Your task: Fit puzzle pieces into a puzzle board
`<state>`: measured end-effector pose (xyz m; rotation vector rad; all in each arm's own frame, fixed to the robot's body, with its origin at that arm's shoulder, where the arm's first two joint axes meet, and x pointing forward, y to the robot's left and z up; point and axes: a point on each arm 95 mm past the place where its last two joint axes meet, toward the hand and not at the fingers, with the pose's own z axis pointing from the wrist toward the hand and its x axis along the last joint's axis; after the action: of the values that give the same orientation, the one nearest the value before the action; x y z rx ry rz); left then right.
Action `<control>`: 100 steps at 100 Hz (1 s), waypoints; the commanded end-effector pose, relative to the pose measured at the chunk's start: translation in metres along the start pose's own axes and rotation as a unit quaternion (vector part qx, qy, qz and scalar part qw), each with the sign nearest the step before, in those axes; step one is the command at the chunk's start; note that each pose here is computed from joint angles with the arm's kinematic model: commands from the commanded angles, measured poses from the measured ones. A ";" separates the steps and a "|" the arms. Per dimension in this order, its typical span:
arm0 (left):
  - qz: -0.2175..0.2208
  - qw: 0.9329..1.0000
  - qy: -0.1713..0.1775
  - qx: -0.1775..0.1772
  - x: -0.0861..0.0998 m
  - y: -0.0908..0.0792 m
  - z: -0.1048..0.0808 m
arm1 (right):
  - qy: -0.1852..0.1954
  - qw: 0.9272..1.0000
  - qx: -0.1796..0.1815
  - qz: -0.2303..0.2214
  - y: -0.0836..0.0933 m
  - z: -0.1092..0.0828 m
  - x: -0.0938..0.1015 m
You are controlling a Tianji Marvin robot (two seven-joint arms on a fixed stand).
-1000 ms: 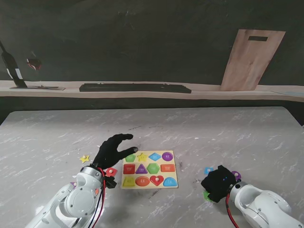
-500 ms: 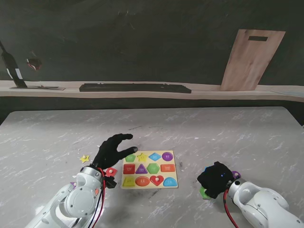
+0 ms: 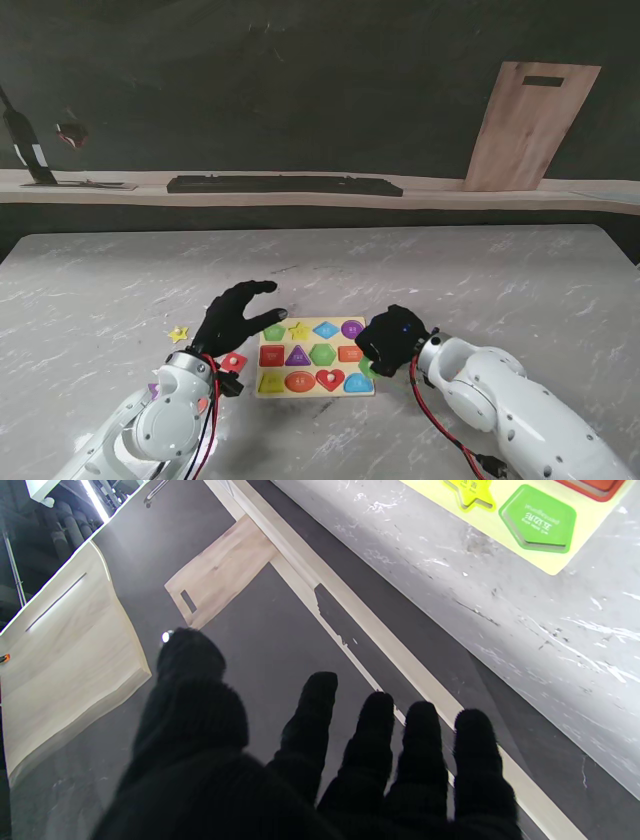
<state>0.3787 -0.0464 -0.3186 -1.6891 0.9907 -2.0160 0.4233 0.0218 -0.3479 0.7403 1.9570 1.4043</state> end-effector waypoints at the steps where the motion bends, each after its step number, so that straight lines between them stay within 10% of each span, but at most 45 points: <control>1: -0.005 1.000 0.002 0.002 0.002 0.000 -0.001 | 0.004 1.000 -0.017 0.002 0.014 0.016 0.005; 40: -0.007 1.000 0.001 0.005 0.002 -0.002 -0.001 | 0.036 0.999 -0.014 0.017 0.026 0.074 0.021; 100: -0.006 1.000 0.001 0.003 0.000 -0.002 -0.001 | 0.054 0.998 0.016 0.007 0.012 0.104 0.026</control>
<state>0.3785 -0.0442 -0.3178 -1.6911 0.9809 -2.0177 0.4855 0.1035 -0.3662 0.7163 2.0555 1.4391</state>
